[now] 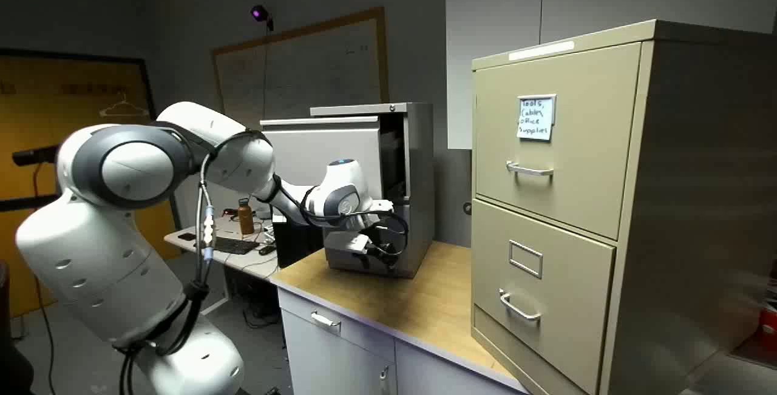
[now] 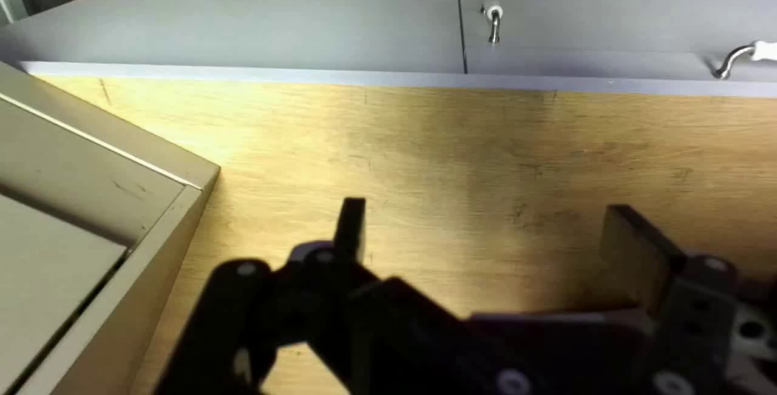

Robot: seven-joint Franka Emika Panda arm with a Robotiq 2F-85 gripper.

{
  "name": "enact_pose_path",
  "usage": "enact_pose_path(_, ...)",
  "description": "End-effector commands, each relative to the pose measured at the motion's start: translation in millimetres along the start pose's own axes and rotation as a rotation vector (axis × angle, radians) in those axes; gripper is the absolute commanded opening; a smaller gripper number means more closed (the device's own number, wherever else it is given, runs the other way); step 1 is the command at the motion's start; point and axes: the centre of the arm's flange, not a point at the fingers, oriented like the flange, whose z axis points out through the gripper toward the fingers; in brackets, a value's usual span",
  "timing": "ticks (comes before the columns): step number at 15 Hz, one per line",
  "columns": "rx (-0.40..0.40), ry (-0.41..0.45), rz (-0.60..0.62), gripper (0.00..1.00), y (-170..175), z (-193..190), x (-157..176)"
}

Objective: Close the top drawer of the file cabinet

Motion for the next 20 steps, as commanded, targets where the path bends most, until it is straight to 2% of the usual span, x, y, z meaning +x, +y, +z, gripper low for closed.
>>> enact_pose_path(1, 0.0, 0.001, 0.0, 1.0, 0, 0, 0)
enact_pose_path(15, -0.004, 0.003, 0.0, 1.0, -1, -2, 1)
enact_pose_path(20, -0.01, 0.037, 0.006, 1.0, 2, -23, -1)
